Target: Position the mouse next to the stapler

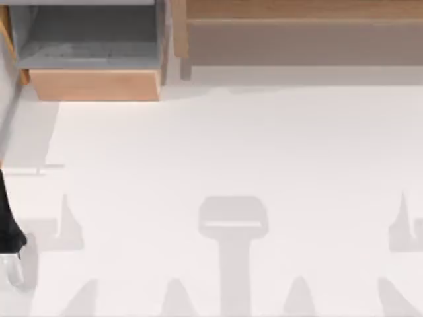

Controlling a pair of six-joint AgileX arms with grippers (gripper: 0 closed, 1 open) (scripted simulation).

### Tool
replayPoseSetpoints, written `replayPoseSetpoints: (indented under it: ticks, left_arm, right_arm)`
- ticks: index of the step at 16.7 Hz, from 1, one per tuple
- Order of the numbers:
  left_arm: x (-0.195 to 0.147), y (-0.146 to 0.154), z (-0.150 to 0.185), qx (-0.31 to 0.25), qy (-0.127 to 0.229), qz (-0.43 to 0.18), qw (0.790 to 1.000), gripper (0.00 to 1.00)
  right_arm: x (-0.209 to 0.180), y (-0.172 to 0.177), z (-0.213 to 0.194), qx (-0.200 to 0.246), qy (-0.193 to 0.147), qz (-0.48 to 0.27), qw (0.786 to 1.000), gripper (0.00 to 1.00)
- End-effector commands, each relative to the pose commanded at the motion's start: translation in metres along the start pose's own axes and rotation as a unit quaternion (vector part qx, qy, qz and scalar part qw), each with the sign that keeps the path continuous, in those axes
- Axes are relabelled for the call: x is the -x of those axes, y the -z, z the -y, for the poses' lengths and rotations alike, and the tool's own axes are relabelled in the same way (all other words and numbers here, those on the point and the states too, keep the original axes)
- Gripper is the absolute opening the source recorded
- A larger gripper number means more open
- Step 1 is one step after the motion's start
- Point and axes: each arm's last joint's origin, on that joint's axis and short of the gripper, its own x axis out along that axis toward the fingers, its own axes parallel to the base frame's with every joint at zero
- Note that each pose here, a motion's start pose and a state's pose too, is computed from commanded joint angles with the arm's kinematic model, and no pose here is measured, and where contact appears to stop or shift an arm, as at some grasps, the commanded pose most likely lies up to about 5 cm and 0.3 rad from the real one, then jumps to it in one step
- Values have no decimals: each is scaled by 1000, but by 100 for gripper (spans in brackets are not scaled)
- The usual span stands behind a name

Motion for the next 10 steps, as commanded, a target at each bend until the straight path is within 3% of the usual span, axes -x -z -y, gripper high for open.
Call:
replayPoseSetpoints:
  ticks: [5, 10]
  left_arm:
    - [0, -11, -1, -6, -4, -20, 1000, 100]
    - [-15, -71, -7, -29, -18, -113, 993, 100]
  right_arm:
    - [0, 0, 0, 0, 0, 0, 1000, 100]
    - [0, 0, 0, 0, 0, 0, 1000, 100]
